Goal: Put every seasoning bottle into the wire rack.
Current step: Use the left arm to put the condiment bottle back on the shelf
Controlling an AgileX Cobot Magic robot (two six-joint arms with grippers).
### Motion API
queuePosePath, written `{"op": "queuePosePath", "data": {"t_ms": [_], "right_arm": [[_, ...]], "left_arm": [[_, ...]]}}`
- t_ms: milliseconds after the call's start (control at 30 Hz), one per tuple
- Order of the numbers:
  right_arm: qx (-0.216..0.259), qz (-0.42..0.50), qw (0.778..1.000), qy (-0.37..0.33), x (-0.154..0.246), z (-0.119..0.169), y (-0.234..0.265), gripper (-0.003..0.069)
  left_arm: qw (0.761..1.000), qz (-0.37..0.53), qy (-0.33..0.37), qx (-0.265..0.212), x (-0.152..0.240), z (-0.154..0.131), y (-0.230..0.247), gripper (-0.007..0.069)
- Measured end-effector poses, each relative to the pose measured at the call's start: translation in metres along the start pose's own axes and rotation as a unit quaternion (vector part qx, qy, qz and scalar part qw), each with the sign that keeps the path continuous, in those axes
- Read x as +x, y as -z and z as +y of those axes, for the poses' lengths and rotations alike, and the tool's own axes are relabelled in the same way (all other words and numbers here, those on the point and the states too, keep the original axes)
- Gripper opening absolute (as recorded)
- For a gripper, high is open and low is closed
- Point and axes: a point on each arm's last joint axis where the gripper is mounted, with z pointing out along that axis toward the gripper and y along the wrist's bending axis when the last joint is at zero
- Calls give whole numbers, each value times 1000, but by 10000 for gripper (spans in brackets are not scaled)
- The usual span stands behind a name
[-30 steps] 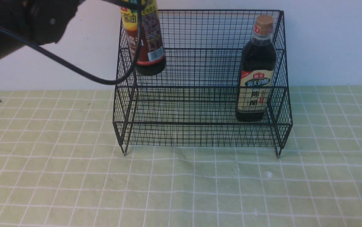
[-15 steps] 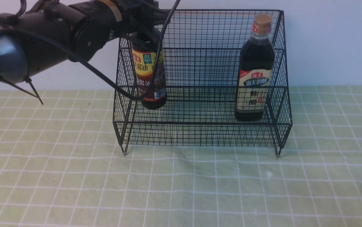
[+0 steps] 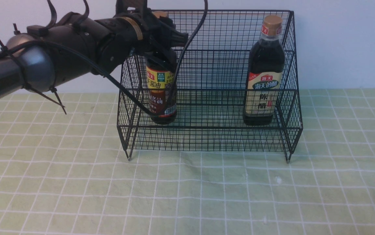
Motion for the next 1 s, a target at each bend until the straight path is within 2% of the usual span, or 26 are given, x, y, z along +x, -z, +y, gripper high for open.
{"op": "queuePosePath", "data": {"t_ms": [700,867,900,1000], "right_arm": [[0,0,1000,0,0,0,0,-14],[0,0,1000,0,0,0,0,-14],[0,0,1000,0,0,0,0,-14],[0,0,1000,0,0,0,0,-14]], "left_arm": [[1000,27,-13,-9,-1,-3,4,268],[998,52,-32,-26,-3,0,12,337],[997,59,-36,-33,-5,1,17,381],[997,61,-36,-41,-14,3,29,437]]}}
